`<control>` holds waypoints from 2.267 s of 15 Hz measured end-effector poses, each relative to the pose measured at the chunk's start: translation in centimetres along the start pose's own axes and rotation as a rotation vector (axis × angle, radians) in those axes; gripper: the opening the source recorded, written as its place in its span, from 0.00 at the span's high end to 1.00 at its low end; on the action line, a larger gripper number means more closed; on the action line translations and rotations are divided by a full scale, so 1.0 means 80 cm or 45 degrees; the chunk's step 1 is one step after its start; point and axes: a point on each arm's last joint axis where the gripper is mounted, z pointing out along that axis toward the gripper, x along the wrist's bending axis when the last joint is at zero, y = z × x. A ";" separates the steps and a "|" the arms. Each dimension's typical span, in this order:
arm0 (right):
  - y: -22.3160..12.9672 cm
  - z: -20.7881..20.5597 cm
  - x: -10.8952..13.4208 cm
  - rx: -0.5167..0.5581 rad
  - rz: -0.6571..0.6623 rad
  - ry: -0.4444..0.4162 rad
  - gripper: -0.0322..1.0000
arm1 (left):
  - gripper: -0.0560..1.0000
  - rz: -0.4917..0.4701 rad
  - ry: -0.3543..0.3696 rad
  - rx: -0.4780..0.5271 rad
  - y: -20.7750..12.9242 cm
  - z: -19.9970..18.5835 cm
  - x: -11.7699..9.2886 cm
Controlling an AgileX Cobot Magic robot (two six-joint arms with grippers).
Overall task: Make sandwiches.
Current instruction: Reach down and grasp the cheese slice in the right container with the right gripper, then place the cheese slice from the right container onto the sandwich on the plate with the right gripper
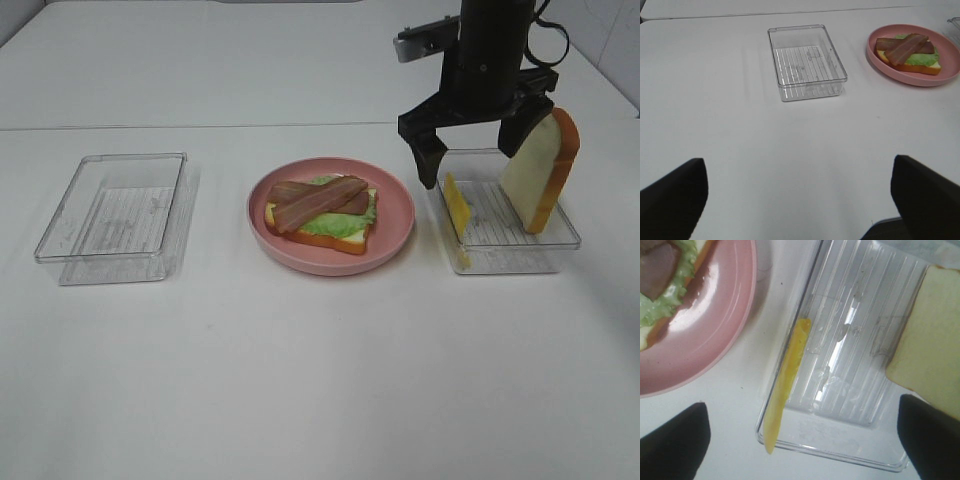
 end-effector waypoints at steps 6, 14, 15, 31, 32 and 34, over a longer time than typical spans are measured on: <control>-0.014 0.043 0.009 0.036 -0.005 0.040 0.08 | 0.09 0.000 0.000 0.000 0.000 0.000 0.000; -0.012 0.055 0.012 0.057 0.013 0.065 0.95 | 0.09 0.000 0.000 0.000 0.000 0.000 0.000; -0.012 0.050 0.011 0.040 0.013 0.065 0.95 | 0.09 0.000 0.000 0.000 0.000 0.000 0.000; 0.008 -0.056 0.130 -0.343 -0.218 0.405 0.95 | 0.09 0.000 0.000 0.000 0.000 0.000 0.000; 0.011 -0.050 0.145 -0.354 -0.236 0.443 0.95 | 0.09 0.000 0.000 0.000 0.000 0.000 0.000; 0.017 -0.031 0.163 -0.350 -0.252 0.515 0.95 | 0.09 0.000 0.000 0.000 0.000 0.000 0.000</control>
